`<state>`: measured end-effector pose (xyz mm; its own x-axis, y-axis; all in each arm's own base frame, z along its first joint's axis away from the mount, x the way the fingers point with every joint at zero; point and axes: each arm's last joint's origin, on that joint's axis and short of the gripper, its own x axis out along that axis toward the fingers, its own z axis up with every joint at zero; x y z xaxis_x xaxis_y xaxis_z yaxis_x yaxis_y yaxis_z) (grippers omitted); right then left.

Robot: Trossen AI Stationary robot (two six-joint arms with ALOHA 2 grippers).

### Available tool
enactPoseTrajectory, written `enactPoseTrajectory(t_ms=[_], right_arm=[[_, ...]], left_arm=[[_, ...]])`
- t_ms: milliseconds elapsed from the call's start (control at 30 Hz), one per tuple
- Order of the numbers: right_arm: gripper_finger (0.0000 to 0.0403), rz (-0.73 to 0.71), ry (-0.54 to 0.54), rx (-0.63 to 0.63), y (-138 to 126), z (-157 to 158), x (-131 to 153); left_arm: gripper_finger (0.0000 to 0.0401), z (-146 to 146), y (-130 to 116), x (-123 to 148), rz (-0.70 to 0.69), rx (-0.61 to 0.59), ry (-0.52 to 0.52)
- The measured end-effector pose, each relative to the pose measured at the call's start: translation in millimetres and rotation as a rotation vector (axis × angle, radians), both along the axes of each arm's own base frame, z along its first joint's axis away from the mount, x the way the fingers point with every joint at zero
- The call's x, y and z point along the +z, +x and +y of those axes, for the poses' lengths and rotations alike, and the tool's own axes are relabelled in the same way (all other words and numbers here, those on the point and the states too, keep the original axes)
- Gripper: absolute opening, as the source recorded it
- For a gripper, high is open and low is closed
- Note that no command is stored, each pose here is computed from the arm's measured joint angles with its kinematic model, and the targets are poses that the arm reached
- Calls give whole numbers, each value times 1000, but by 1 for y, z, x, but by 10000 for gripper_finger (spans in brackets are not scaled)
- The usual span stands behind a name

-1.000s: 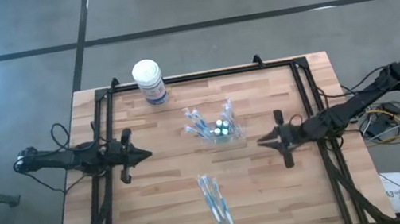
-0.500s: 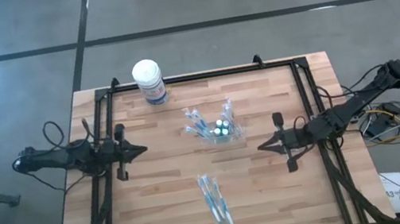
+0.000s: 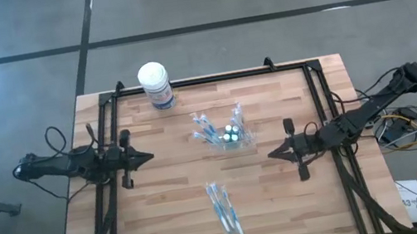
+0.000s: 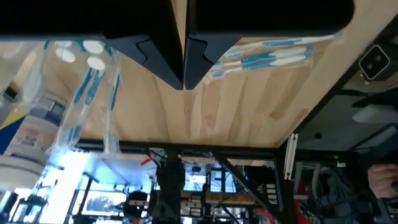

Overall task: Pick & Place toothbrushing station
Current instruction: Put the blue toothbrush into the transparent organizer

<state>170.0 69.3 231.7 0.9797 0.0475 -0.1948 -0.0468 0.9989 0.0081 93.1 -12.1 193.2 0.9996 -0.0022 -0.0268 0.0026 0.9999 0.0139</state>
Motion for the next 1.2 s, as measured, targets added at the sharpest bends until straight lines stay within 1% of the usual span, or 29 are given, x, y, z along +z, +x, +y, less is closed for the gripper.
enactPoseTrajectory(t_ms=[167,367,533,767,867,933,1033,1133,1200], right_arm=[[8,52,6,-7,7,3,-10],[8,122,87,-35,27,13,-21],[8,242,170,-56,55,27,-27],[11,388,215,-119,108,52,-39],[25,493,266,-160,132,61,-40],[40,580,281,-220,148,66,-40],[62,719,268,-298,167,75,-40],[86,835,266,-331,184,83,-36],[100,892,284,-335,195,88,-35]], left_arm=[[13,0,0,0,0,0,-22],[12,0,0,0,1,0,-68],[6,0,0,0,1,1,-90],[17,0,0,-1,6,1,-85],[20,0,0,-2,22,-7,-82],[20,0,0,-3,32,-8,-78],[18,0,0,-4,43,-8,-56],[15,0,0,-5,47,-9,-28],[14,0,0,-5,49,-9,-20]])
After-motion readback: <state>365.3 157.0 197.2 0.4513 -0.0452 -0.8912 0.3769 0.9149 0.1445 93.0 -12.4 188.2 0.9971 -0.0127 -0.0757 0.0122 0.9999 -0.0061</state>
